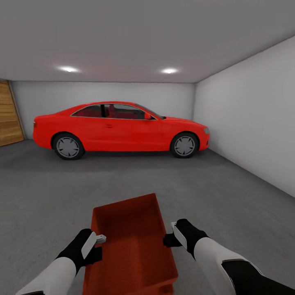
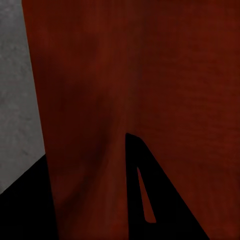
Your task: Move the two storage containers from the living room to the garage. In the garage, place one container on the floor and stack the other container on top of it (either order is fine).
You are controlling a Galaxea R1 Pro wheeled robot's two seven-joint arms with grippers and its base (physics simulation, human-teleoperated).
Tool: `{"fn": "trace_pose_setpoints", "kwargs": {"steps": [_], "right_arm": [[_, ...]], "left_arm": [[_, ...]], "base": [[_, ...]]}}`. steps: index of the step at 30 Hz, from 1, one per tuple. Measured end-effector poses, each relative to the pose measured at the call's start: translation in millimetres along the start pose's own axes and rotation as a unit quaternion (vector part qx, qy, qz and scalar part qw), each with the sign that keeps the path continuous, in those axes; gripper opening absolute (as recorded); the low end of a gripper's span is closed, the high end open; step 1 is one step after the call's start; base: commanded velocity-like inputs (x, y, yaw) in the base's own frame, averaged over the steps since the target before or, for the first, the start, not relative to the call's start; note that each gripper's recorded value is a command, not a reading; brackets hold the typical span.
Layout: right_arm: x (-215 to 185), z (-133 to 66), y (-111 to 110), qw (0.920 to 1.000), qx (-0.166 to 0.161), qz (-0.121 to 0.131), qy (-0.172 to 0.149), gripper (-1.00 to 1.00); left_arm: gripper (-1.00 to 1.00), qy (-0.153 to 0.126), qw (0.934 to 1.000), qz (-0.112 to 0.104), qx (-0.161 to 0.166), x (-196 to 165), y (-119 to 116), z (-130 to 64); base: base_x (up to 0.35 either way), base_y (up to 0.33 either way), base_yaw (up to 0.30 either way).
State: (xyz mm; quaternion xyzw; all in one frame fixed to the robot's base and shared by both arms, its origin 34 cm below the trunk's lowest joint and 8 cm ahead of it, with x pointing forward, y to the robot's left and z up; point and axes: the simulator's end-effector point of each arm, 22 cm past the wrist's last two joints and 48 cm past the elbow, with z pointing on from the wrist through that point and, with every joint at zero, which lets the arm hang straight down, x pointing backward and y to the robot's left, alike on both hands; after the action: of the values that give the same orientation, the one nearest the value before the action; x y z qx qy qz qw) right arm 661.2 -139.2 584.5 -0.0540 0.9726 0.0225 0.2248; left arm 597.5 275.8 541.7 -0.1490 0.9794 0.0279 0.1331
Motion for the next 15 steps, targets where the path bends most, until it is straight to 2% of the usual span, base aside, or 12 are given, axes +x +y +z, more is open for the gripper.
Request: {"fn": "trace_pose_setpoints", "kwargs": {"steps": [15], "right_arm": [[0.6, 0.8, 0.1, 1.0, 0.0, 0.0, 0.0, -1.0]], "left_arm": [[-1.0, -0.001, 1.0, 0.001, -0.001, -0.1, -1.5, 0.3]], "base": [[0.019, 0.009, 0.0]]}}
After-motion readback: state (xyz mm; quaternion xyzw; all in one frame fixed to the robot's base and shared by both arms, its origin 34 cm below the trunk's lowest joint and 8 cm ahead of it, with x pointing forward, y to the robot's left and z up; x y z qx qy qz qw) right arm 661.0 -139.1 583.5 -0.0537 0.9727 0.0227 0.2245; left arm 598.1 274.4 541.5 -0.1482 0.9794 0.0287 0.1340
